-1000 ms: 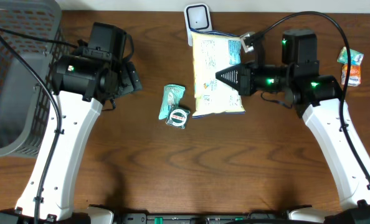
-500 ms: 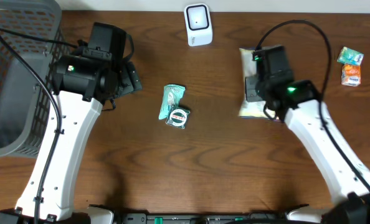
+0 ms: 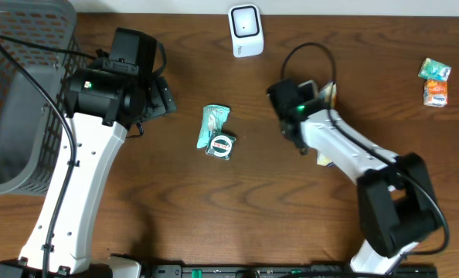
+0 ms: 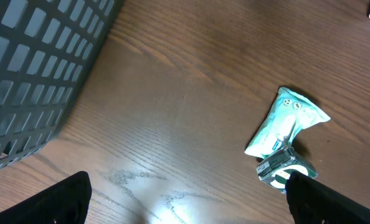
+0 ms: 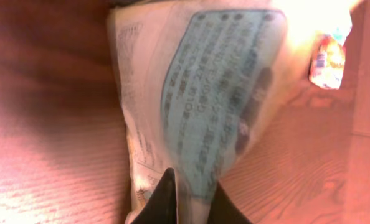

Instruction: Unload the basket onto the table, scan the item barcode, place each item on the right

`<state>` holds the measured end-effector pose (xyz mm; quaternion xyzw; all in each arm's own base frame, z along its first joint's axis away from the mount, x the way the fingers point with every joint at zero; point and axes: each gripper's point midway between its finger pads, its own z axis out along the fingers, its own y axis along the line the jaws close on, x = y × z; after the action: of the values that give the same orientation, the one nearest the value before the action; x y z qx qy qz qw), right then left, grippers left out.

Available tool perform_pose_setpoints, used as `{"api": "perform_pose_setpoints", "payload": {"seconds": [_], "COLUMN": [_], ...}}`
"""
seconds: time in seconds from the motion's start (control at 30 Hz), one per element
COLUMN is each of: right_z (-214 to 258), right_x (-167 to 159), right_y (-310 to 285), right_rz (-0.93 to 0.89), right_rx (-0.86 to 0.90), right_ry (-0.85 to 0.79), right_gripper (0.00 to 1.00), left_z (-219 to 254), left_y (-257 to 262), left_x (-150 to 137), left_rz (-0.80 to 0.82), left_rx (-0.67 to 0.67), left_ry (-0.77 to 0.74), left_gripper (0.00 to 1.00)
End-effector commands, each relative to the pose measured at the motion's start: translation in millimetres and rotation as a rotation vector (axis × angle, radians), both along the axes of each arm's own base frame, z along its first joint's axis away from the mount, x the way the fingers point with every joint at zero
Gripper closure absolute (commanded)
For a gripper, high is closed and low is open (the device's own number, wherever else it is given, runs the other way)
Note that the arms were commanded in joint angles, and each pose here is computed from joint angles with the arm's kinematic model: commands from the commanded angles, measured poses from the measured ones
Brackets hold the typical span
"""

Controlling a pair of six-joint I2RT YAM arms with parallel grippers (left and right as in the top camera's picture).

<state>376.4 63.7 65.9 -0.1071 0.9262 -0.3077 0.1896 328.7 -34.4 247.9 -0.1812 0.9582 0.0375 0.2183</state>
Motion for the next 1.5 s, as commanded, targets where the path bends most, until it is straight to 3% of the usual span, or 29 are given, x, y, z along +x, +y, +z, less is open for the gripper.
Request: {"api": "perform_pose_setpoints", "payload": {"seconds": [0.0,0.03,0.13,0.2,0.33,0.5,0.53,0.57,0.63,0.87,0.93,1.1,1.4,1.47], "right_z": [-7,-9,-13,-16,-18,11,18,24,38,33,19,-13,-58,-66], "right_x": [-7,-9,-18,-23,-36,-27,-24,-20,-10,10,5,-7,-34,-39], "right_y": [12,17,42,61,111,125,126,126,121,76,74,66,57,58], "right_rz": [0.043,0.057,0.115,0.155,0.248,0.241,0.237,0.232,0.21,0.089,0.097,0.068,0.035,0.042], "right_rx": [-0.058,-0.047,0.009,0.055,0.197,0.233,0.239,0.245,0.256,0.358,0.438,0.567,0.597,0.596], "right_ry": [0.025,0.036,0.066,0.085,0.138,0.115,0.106,0.098,0.078,0.121,0.197,0.294,0.35,0.352], "right_gripper": [0.64,0.55,0.65,0.66,0.57,0.48,0.36,0.16,0.01,0.02,0.06,0.07,0.16,0.23], "left_z": [2,2,2,2,2,2,2,2,2,2,2,2,2,2], "left_y": [3,3,3,3,3,3,3,3,3,3,3,3,3,3], "left_x": [1,1,1,1,1,1,1,1,1,1,1,1,1,1], "left_rz": [-0.001,-0.001,-0.001,-0.001,-0.001,-0.001,-0.001,-0.001,-0.001,-0.001,-0.001,-0.001,-0.001,-0.001], "left_rx": [0.015,0.015,0.015,0.015,0.015,0.015,0.015,0.015,0.015,0.015,0.015,0.015,0.015,0.015], "left_ry": [-0.004,-0.004,-0.004,-0.004,-0.004,-0.004,-0.004,-0.004,-0.004,-0.004,-0.004,-0.004,-0.004,-0.004], "left_gripper": [0.02,0.02,0.02,0.02,0.02,0.02,0.02,0.02,0.02,0.02,0.02,0.02,0.02,0.02]}}
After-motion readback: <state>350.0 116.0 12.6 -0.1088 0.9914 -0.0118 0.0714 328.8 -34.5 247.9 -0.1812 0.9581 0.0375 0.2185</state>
